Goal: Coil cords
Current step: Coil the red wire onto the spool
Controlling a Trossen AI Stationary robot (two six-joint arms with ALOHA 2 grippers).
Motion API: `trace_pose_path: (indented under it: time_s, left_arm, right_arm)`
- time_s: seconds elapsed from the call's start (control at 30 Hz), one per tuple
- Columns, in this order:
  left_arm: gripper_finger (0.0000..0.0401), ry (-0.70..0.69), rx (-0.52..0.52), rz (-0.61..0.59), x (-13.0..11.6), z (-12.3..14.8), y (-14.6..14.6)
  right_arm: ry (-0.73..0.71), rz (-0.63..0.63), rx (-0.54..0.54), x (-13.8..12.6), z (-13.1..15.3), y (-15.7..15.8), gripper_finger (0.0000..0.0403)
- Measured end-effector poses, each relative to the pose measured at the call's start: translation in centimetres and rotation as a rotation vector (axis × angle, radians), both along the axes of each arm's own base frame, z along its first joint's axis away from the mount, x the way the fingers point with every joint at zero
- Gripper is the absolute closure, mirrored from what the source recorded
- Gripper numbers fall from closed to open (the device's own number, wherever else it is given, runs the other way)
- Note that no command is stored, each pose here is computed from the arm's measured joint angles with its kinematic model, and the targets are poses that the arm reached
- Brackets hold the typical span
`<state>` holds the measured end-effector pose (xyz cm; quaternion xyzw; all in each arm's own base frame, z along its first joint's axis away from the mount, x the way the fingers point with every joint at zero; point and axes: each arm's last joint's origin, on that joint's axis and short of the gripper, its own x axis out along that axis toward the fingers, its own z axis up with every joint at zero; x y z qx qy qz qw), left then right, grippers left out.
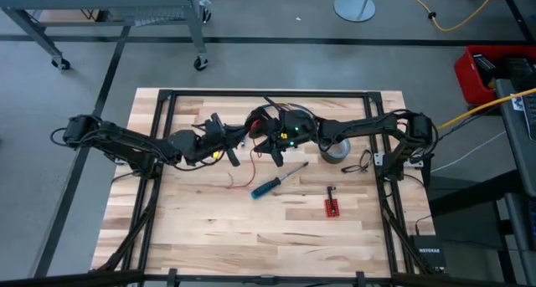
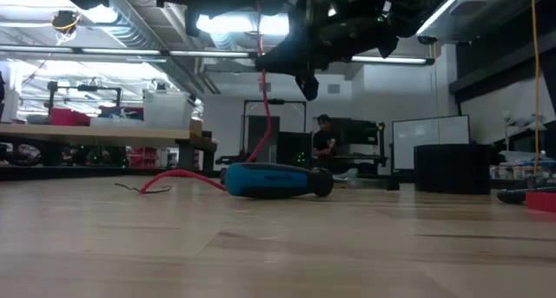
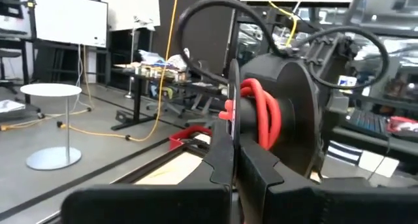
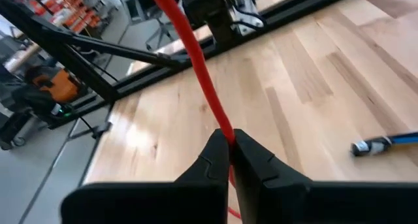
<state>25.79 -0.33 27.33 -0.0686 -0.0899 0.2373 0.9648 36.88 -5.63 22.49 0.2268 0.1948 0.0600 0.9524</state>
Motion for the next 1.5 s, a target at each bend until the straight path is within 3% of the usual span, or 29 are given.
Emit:
trace_pose_path:
  time_s: [0.57, 0.93, 1.23, 1.5]
  left_arm:
    - [0.0401, 0.126, 0.052, 0.071, -2.1, 0.8, -0.7]
    - [0.0401, 0.107, 0.046, 0.070, -2.2, 1.1, -0.7]
    - [0.0401, 0.093, 0.038, 0.069, -2.2, 1.2, -0.7]
    - [0.0401, 0.096, 0.043, 0.067, -2.2, 1.1, -0.8]
  right_arm:
    - [0.055, -0.039, 0.021, -0.9, -0.3, -2.9, 0.0395]
    - [0.069, -0.049, 0.007, -0.9, -0.7, -2.9, 0.0317]
    - [0.135, -0.132, -0.034, -1.2, -1.2, -3.1, 0.0312]
    - [0.163, -0.082, -0.048, -1.2, -1.5, -2.4, 0.0311]
